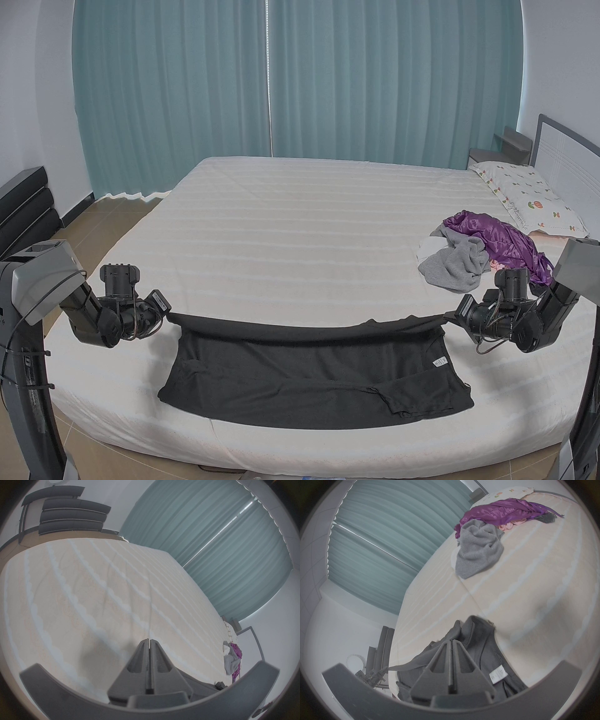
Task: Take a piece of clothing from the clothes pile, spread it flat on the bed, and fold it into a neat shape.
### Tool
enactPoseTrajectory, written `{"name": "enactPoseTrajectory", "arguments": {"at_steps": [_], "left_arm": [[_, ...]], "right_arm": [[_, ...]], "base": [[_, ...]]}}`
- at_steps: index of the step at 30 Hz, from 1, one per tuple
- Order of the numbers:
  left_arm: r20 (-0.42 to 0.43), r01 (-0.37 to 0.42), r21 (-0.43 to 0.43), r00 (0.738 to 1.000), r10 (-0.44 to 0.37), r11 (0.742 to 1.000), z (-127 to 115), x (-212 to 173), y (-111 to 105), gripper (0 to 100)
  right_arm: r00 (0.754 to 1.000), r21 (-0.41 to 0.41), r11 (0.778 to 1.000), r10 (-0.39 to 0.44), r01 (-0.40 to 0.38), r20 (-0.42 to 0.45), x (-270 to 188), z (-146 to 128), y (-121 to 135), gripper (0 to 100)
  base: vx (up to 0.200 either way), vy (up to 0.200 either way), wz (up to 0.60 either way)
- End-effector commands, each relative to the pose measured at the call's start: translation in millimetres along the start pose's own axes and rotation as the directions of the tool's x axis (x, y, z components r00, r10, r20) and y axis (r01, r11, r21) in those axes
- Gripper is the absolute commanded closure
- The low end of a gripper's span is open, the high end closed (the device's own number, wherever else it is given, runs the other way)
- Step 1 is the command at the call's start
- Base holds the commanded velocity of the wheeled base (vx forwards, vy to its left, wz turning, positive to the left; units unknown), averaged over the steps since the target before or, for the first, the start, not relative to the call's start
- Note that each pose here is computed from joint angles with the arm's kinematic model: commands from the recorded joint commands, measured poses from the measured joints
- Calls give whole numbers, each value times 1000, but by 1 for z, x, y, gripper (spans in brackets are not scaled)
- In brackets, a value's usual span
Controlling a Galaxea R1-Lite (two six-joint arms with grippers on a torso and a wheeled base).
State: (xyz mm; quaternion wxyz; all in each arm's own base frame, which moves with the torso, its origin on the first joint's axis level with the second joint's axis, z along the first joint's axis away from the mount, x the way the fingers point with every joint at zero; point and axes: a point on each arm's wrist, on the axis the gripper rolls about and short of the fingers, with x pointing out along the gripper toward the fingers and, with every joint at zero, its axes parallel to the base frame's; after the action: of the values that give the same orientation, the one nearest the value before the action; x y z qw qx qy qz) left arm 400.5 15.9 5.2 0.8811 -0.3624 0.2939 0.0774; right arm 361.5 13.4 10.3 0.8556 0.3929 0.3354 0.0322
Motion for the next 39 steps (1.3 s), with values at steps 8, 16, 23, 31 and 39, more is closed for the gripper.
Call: {"name": "enactPoseTrajectory", "arguments": {"at_steps": [8,16,23,31,39], "left_arm": [[-53,-31,15,998,31,999,-30,-19,20,100],[-112,-54,44,992,59,998,-43,-25,31,100],[-139,-69,61,987,77,996,-51,-28,35,100],[-138,-54,70,988,63,996,-52,-34,28,0],[-56,22,44,998,-19,999,-27,-30,7,0]], "right_arm": [[994,-64,996,-64,59,-86,-22,-34,-24,100],[986,-106,990,-107,94,-131,-20,-46,-36,100],[977,-156,981,-139,113,-161,-18,-54,-45,100],[986,-152,984,-108,88,-129,-19,-46,-38,0],[999,-63,998,-25,22,-47,-5,-29,-27,0]], "base": [[0,0,0],[0,0,0],[0,0,0],[0,0,0],[0,0,0]]}}
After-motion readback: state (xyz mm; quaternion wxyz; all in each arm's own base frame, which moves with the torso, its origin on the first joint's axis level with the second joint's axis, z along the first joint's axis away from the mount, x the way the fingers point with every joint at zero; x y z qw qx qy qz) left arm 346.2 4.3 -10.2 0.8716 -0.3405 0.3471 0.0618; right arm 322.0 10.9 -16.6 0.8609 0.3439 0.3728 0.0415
